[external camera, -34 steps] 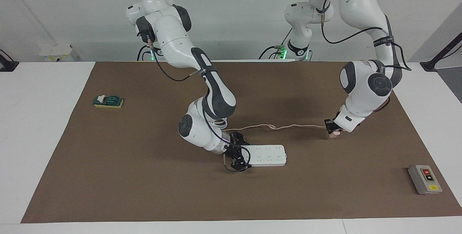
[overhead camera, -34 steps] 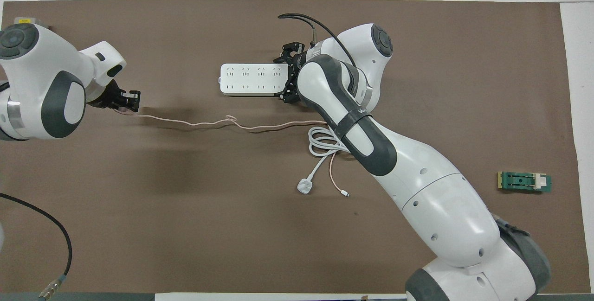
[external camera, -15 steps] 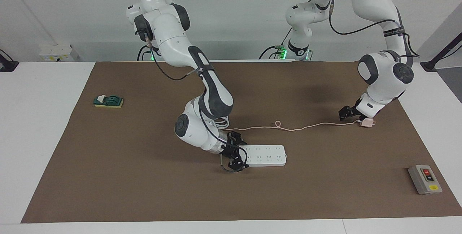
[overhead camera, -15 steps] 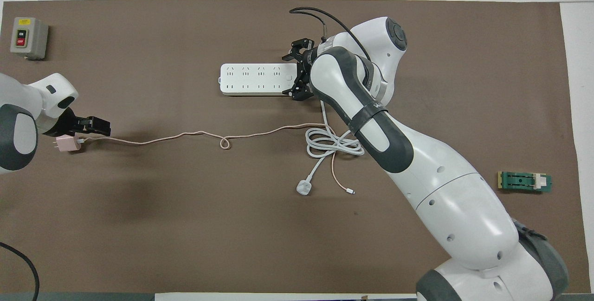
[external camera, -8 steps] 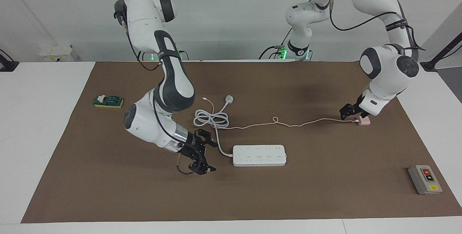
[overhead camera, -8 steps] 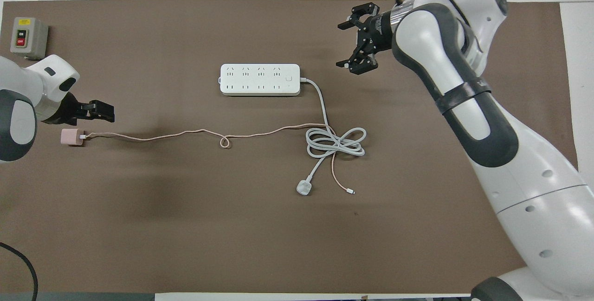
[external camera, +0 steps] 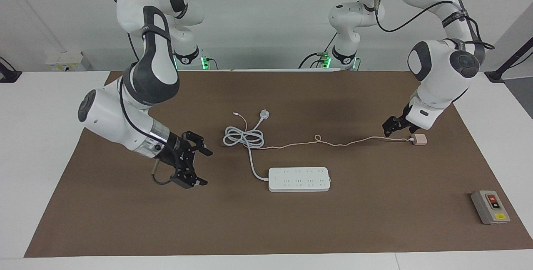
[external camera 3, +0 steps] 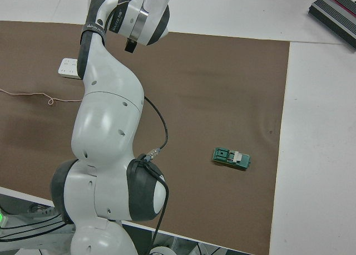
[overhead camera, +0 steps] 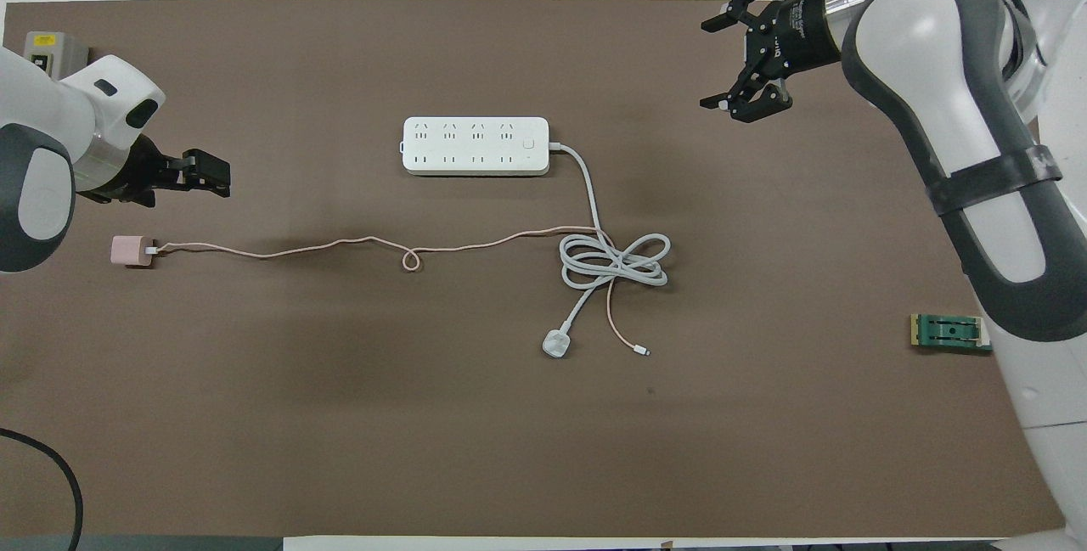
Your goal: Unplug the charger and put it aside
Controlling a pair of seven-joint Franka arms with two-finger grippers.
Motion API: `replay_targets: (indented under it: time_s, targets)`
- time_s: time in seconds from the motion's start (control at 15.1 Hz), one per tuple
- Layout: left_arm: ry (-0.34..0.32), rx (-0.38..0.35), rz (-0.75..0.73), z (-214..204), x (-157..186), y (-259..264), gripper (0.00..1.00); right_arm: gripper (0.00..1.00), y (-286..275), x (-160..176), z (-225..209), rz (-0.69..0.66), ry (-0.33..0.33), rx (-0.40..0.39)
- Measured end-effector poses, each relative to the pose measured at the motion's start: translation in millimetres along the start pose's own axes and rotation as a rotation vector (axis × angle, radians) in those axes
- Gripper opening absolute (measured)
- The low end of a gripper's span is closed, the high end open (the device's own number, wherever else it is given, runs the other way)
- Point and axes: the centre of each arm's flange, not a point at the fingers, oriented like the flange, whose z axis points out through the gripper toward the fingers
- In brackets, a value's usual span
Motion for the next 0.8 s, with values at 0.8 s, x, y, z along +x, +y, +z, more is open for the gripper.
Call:
replay_targets:
  time_s: [0.8]
  targets:
    - [-0.033, 0.032, -0.042, -99.1, -75.4, 17.4, 1.0, 1.0, 60.6, 26.8, -107.3, -0.963, 0.232, -0.343]
